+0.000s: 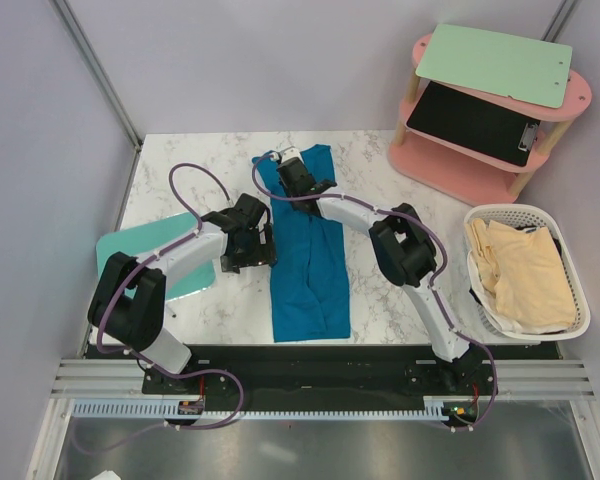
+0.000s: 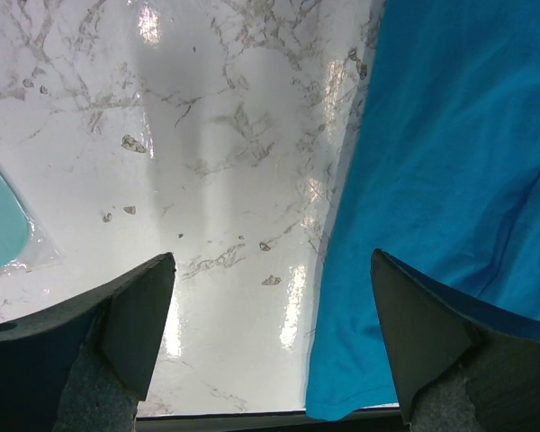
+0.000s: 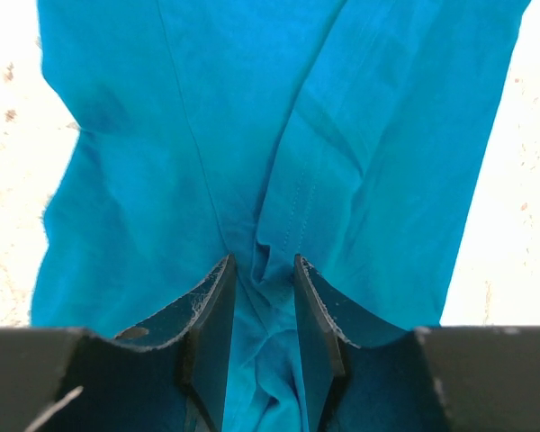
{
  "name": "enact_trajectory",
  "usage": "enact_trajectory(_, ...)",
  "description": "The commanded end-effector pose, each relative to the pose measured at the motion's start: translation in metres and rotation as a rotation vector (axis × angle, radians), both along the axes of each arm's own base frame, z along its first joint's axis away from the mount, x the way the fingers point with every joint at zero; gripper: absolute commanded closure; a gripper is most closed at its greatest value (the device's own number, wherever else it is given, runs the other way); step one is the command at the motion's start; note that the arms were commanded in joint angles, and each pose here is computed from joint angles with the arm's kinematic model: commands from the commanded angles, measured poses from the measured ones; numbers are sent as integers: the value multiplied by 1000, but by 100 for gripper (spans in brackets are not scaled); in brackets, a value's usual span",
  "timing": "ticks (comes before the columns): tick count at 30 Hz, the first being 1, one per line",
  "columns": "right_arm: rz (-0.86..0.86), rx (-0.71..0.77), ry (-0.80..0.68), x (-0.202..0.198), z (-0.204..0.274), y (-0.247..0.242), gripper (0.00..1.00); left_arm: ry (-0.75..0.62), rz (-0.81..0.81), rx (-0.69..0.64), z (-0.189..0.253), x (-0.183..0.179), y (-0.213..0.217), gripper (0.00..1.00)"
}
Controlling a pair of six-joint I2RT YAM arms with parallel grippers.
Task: Fold and stack the t-shirts
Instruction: Grab the bottom of the folded rectangular tshirt with both arms
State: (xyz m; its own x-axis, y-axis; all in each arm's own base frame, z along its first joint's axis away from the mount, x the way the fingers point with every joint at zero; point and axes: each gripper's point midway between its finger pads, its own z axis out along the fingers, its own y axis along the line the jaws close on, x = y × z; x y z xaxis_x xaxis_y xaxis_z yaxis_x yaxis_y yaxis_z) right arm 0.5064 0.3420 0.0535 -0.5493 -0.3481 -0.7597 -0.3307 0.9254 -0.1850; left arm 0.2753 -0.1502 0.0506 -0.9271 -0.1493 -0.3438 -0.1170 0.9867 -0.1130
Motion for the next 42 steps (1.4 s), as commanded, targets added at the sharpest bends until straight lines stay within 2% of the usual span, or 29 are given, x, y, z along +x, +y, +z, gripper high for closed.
enact_trajectory(1, -25, 7, -27, 9, 6, 1, 61, -21, -22, 2, 2, 3, 2, 4)
enact_trajectory(3, -27, 6, -30, 9, 6, 1, 63, -22, -19, 2, 2, 2, 2, 4)
enact_trajectory(4, -29, 5, -29, 9, 6, 0, 77, -23, -20, 2, 2, 2, 3, 4)
enact_trajectory(7, -47, 3, -38, 9, 9, -3, 100, -22, -18, 6, 1, 1, 4, 5)
enact_trajectory(18, -165, 48, -108, 6, 33, -35, 100, -9, -14, 10, -3, -2, 5, 6)
enact_trajectory(24, -222, 119, -74, 9, 29, -57, 100, -2, -19, 3, -4, -3, 3, 6)
enact_trajectory(26, -207, 117, -63, 10, 26, -56, 95, -3, -22, -2, -3, -1, 2, 6)
enact_trajectory(27, -200, 120, -61, 9, 26, -55, 84, -2, -22, -5, -3, -2, 1, 6)
enact_trajectory(30, -192, 123, -59, 8, 26, -55, 71, -10, -28, -22, 0, -1, -3, 6)
enact_trajectory(34, -182, 144, -68, 9, 32, -52, 69, -44, -41, -57, 13, 0, -12, 10)
enact_trajectory(35, -178, 156, -80, 10, 37, -50, 68, -54, -47, -65, 17, 0, -15, 13)
enact_trajectory(37, -171, 165, -92, 11, 41, -49, 68, -79, -67, -77, 25, 2, -25, 40)
enact_trajectory(38, -165, 182, -107, 12, 46, -46, 69, -93, -83, -83, 30, 2, -32, 80)
enact_trajectory(39, -161, 191, -115, 15, 50, -46, 68, -101, -86, -91, 32, 3, -37, 96)
enact_trajectory(42, -154, 219, -153, 25, 66, -42, 71, -115, -121, -116, 37, 2, -57, 98)
